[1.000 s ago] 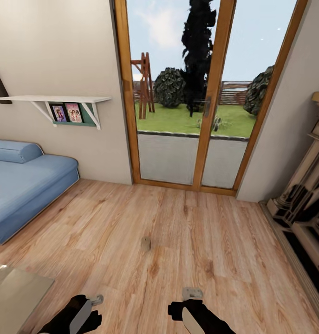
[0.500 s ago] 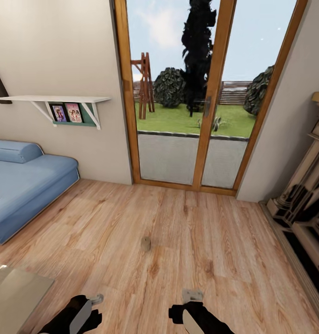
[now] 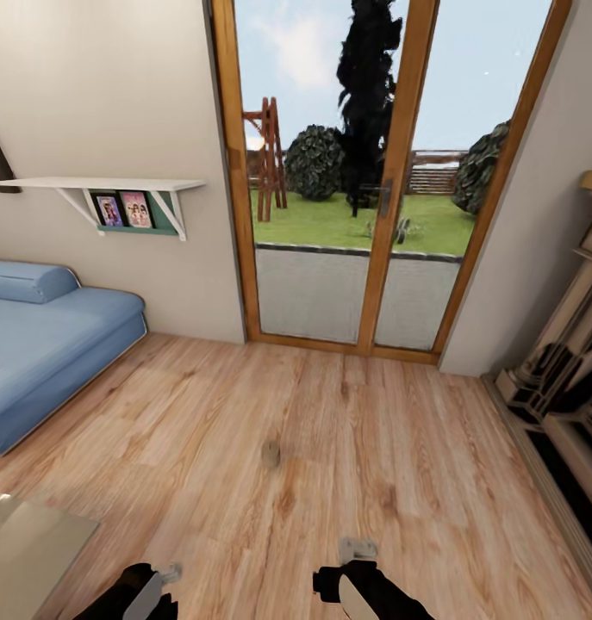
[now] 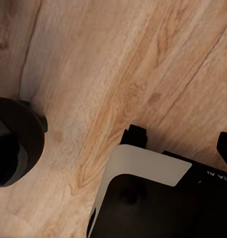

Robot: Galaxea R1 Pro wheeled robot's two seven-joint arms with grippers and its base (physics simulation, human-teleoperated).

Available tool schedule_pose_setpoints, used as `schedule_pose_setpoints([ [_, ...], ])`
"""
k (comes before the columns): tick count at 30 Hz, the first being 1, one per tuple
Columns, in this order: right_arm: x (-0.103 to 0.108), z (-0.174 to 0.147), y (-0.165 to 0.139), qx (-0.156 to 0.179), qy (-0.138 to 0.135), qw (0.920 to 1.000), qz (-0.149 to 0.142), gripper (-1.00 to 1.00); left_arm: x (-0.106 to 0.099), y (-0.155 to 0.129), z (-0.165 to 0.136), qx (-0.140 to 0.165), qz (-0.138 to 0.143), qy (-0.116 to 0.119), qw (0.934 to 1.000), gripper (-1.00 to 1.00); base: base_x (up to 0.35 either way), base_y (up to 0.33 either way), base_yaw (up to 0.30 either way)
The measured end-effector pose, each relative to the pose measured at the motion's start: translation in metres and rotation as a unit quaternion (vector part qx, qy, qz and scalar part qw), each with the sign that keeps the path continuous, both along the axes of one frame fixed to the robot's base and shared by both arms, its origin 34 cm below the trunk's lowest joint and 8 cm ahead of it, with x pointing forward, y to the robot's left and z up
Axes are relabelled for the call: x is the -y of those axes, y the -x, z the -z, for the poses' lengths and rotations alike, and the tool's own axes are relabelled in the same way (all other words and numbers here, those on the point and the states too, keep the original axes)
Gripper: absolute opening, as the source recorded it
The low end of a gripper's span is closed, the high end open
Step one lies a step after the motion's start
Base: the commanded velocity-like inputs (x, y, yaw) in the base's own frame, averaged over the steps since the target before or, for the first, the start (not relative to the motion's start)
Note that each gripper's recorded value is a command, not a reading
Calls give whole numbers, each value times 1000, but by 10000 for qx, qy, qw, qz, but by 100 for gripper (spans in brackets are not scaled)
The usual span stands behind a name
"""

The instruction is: Place each of the two pumpkins and all three candles from the living room inside a cabinet in the living room (use any cabinet), then make sure every cabinet is closed, and position the cauldron so it is next to a table in the living room.

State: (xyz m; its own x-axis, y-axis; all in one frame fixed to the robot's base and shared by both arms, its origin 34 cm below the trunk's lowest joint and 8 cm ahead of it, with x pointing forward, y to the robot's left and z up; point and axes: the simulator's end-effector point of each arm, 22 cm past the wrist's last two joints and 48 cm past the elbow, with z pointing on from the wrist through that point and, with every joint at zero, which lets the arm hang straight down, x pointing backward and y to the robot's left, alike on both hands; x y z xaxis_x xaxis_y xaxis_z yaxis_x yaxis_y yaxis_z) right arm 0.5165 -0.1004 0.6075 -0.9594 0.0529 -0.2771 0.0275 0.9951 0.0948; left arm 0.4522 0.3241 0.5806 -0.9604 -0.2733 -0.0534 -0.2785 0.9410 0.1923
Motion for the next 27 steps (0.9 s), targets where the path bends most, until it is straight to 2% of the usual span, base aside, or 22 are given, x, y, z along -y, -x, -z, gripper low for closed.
schedule_pose_setpoints([
  [12,-1,-2,-4,69,-6,10000,-36,100,9,-2,0,29,38,49,10000,100,311,0,0],
  [19,0,-3,-5,77,-7,10000,-33,100,15,-23,-7,229,131,88,9996,100,340,0,0],
  [27,1,-2,-4,53,-19,10000,-3,100,22,-28,-9,281,146,135,9994,100,342,16,0],
])
